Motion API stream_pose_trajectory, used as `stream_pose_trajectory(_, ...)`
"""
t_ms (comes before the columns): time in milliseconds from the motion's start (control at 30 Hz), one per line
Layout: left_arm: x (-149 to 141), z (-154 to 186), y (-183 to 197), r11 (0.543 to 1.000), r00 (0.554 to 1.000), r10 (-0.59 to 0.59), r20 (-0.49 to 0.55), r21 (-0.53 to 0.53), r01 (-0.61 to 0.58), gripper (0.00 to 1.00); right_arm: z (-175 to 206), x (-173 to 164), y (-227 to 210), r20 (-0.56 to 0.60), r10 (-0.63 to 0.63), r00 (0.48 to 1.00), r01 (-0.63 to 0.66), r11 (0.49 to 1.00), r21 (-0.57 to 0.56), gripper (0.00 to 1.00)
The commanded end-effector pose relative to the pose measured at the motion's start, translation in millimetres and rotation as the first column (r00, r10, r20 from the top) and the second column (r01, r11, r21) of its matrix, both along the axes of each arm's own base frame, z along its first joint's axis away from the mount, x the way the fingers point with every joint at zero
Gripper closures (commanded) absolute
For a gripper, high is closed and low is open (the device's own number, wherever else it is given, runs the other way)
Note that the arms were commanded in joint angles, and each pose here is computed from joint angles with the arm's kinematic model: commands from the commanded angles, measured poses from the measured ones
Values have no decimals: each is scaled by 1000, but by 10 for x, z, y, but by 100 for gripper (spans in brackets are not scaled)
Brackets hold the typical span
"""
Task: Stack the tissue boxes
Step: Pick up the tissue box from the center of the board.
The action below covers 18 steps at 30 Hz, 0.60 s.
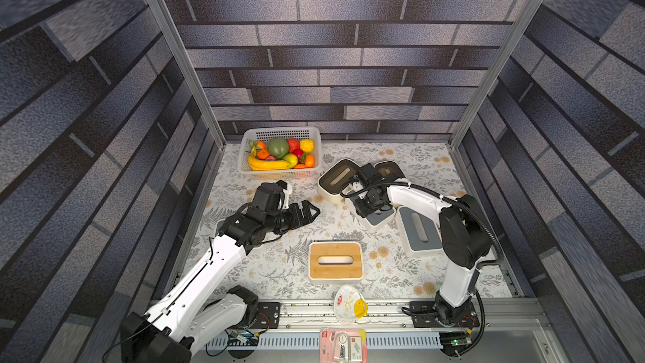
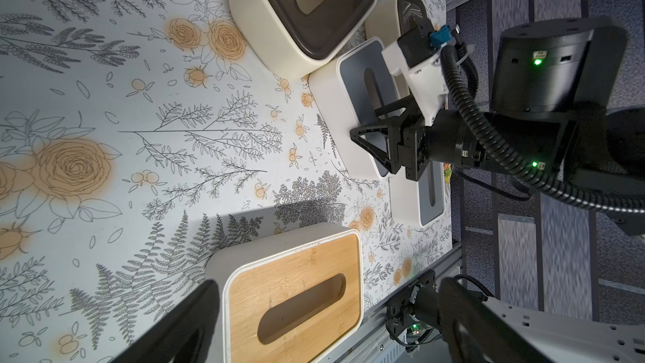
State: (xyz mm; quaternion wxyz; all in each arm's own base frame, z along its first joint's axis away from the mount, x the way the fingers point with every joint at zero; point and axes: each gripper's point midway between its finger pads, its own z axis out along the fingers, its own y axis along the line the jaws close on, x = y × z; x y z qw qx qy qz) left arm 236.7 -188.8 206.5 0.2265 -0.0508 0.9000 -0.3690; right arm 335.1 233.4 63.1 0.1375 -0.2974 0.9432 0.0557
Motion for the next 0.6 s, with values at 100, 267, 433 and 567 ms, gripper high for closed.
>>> stream_pose_trajectory(100,-7,111,53,999,999,-22,31,24,21,0,53,-34,12,-16,-2,1000,2,1000,23,51)
stream_pose_trajectory(267,80,319,155,999,996,-28,79,-27,30,0,182,-68,44,-11,-11,1000,12,999,47,54)
stream_pose_trajectory(433,219,347,206,996,997,-45,67,-68,49,0,520,-165,73,50,-23,998,19,997,78,55)
stream_pose_trajectory(567,278,242,135,993,997,-64,43,-98,68,0,762,-260,73,75,-39,996,29,992,122,55)
